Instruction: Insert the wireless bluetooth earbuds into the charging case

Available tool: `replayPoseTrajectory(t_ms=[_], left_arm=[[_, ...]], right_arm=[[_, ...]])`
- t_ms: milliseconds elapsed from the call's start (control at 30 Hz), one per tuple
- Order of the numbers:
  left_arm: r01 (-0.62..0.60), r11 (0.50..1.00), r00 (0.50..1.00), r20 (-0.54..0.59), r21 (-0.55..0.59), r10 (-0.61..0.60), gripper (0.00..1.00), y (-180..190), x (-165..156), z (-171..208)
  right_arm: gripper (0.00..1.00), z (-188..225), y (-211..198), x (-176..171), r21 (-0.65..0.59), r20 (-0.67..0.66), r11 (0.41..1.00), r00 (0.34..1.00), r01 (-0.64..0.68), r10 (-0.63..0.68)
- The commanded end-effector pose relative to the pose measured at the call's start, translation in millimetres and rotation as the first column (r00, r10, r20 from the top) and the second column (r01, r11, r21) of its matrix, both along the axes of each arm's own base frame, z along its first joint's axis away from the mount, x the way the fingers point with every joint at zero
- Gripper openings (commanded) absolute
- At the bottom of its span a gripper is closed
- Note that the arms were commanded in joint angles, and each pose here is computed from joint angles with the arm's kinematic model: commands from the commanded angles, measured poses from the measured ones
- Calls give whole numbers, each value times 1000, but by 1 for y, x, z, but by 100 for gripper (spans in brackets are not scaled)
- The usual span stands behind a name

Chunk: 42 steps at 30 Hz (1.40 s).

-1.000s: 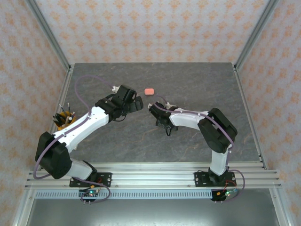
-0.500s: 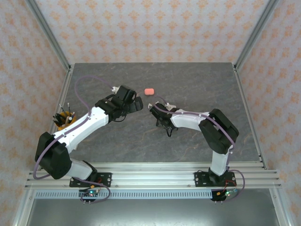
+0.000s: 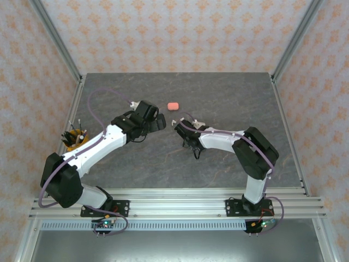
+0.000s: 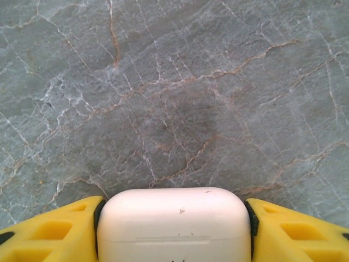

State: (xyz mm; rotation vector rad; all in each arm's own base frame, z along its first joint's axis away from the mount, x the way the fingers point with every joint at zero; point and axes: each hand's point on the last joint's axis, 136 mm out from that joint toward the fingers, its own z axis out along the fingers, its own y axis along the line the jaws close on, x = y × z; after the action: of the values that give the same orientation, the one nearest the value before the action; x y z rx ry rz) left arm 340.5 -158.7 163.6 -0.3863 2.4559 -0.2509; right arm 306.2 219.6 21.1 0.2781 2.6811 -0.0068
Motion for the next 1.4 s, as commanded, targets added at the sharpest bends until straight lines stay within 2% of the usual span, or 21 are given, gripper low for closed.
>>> replayPoseTrajectory(t_ms=[0, 367, 600, 900, 1200, 1367], left_arm=[[-24, 1000, 999, 30, 11, 23, 100, 4, 0, 0], [19, 999, 999, 34, -44, -18, 100, -4, -6, -24], [74, 989, 997, 44, -129, -69, 100, -21, -8, -45], [173, 906, 978, 179, -387, -110, 100, -62, -3, -54], [251, 867, 944, 306, -431, -121, 100, -95, 3, -43], [271, 841, 932, 346, -468, -108, 95, -110, 9, -40]], right_arm=[[58, 4, -9, -14, -26, -30, 1000, 1000, 7, -8], [57, 37, -7, 4, 53, 33, 995, 995, 87, -89], [56, 51, -9, 22, 130, 44, 978, 984, 164, -171], [56, 72, -8, 43, 238, 39, 936, 960, 261, -277], [56, 90, 1, 62, 310, 21, 900, 944, 307, -329], [56, 96, 6, 68, 359, -2, 874, 937, 327, -349]])
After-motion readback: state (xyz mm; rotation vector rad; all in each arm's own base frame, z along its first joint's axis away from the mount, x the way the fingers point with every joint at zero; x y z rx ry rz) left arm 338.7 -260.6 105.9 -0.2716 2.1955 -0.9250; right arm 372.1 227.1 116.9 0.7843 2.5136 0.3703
